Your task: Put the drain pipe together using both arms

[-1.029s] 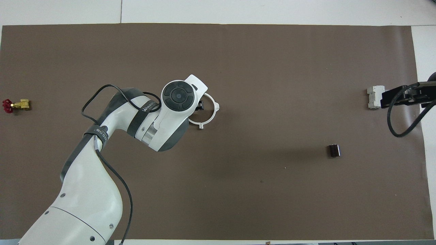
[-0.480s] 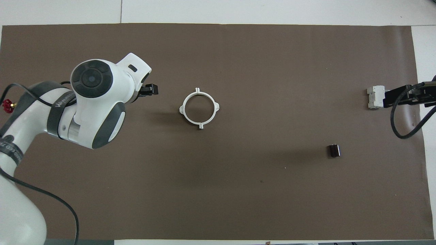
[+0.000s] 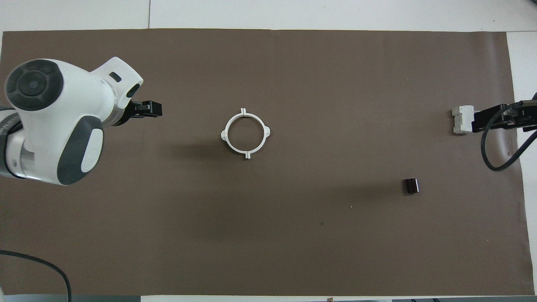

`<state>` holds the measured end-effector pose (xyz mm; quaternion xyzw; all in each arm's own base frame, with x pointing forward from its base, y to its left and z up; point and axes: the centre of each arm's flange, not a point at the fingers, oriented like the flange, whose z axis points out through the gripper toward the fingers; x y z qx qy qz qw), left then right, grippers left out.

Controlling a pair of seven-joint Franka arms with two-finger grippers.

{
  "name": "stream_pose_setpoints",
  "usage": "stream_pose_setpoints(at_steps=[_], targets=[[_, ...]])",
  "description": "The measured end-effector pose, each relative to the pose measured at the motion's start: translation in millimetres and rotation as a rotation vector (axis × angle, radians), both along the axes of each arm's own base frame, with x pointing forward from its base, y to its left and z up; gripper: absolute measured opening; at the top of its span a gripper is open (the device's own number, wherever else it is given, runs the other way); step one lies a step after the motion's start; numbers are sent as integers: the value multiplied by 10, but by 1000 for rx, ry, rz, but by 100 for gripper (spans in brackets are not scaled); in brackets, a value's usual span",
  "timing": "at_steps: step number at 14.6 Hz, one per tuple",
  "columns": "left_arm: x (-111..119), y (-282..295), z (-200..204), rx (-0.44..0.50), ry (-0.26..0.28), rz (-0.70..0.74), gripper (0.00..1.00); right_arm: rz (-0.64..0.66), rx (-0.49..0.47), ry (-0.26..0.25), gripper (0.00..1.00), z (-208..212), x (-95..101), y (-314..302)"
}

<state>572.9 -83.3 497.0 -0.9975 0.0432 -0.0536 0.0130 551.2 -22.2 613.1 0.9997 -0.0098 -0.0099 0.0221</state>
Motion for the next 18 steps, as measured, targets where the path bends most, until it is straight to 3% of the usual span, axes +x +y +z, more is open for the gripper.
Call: stream_pose_setpoints(at_steps=[5,11,18], targets=[[-185,573,400,6,51,27,100,1,0,-4,100,8,3,7],[-240,834,789,8,95,76,100,1,0,-4,100,10,4,7],[-284,1056,925,6,117,118,100,1,0,-4,100,11,4,8]])
